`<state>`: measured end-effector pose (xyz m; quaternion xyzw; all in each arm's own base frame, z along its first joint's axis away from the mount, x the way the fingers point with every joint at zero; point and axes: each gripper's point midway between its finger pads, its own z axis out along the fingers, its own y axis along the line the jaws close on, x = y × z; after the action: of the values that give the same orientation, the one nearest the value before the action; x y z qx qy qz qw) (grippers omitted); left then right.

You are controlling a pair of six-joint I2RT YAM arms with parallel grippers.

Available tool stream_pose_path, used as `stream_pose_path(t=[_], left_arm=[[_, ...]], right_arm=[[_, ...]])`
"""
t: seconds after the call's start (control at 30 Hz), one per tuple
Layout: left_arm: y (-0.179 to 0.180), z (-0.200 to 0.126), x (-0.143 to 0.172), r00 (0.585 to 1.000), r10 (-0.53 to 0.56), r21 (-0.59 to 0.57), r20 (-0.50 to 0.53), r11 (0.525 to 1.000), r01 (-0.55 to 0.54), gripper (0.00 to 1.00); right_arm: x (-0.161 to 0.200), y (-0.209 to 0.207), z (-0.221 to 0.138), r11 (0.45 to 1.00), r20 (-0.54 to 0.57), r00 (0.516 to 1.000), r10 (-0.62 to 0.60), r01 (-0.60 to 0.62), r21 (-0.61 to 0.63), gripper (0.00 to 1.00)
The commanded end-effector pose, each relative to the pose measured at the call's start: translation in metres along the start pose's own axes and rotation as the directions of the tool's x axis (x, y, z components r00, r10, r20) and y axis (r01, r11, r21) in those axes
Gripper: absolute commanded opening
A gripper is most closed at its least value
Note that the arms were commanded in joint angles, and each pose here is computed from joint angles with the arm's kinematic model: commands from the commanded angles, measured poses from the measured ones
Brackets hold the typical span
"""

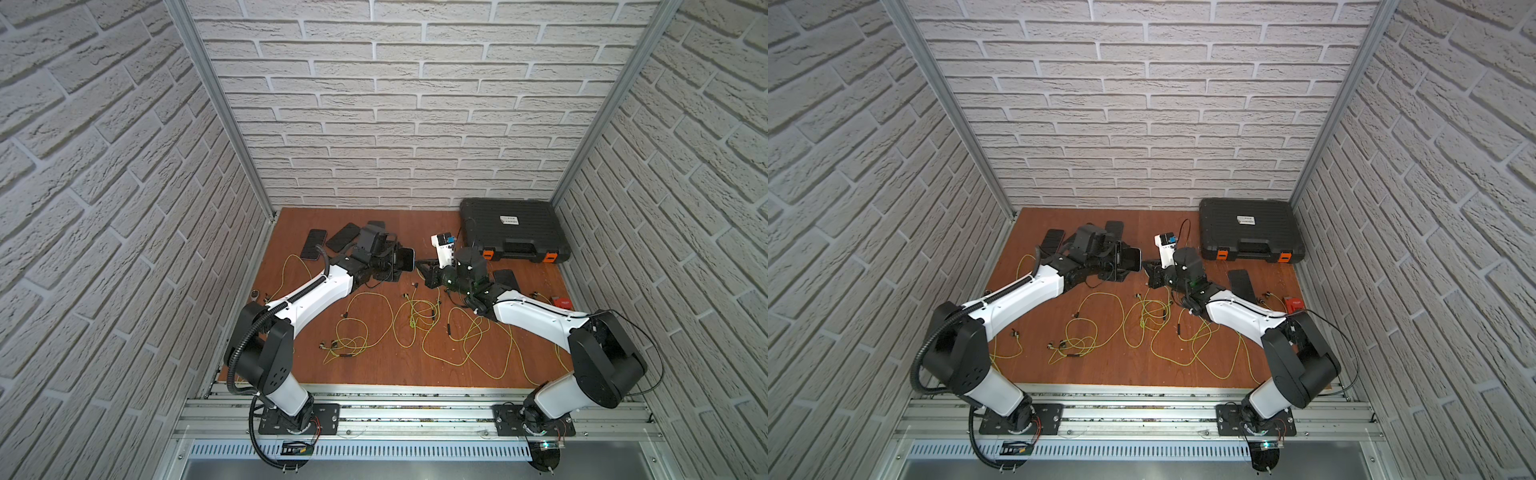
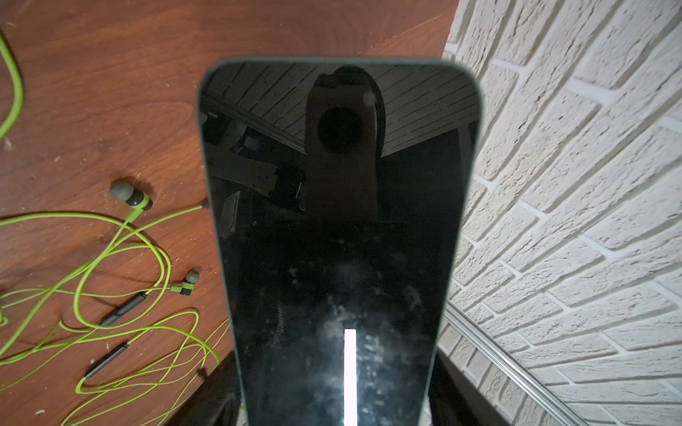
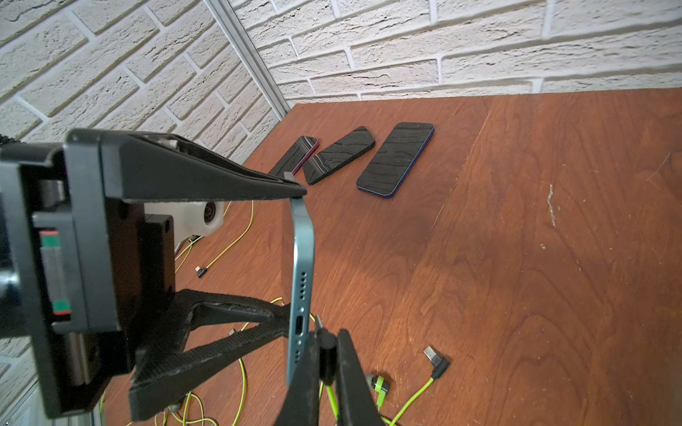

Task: Plug wired earphones into phones
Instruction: Insert the wired earphone into the phone.

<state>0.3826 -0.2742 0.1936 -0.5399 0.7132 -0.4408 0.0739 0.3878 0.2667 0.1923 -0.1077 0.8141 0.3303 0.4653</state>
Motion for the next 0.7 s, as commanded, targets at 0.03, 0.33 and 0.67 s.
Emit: stream_pose_path(t=[0.03,0.33,0.67], left_arm=[[-0.020,-0.006,0.011,0.999,0.032,0.082,-0.038,0.996,-0.028,0.00],[-0.018,-0.003,0.009,0.999,0.034,0.076,-0.038,0.997,-0.031,0.00],[-0.021,-0.006,0.011,0.999,0.035,0.087,-0.040,0.996,-0.031,0.00]], right_arm=[[-0.026,0.013,-0.009,0.999,0.085,0.995,-0.049,0.050,-0.010,0.06],[-0.039,0.022,-0.025,0.995,0.114,0.989,-0.096,0.098,-0.012,0.06],[-0.031,0.021,-0.012,0.996,0.085,0.993,-0.084,0.087,-0.025,0.06]])
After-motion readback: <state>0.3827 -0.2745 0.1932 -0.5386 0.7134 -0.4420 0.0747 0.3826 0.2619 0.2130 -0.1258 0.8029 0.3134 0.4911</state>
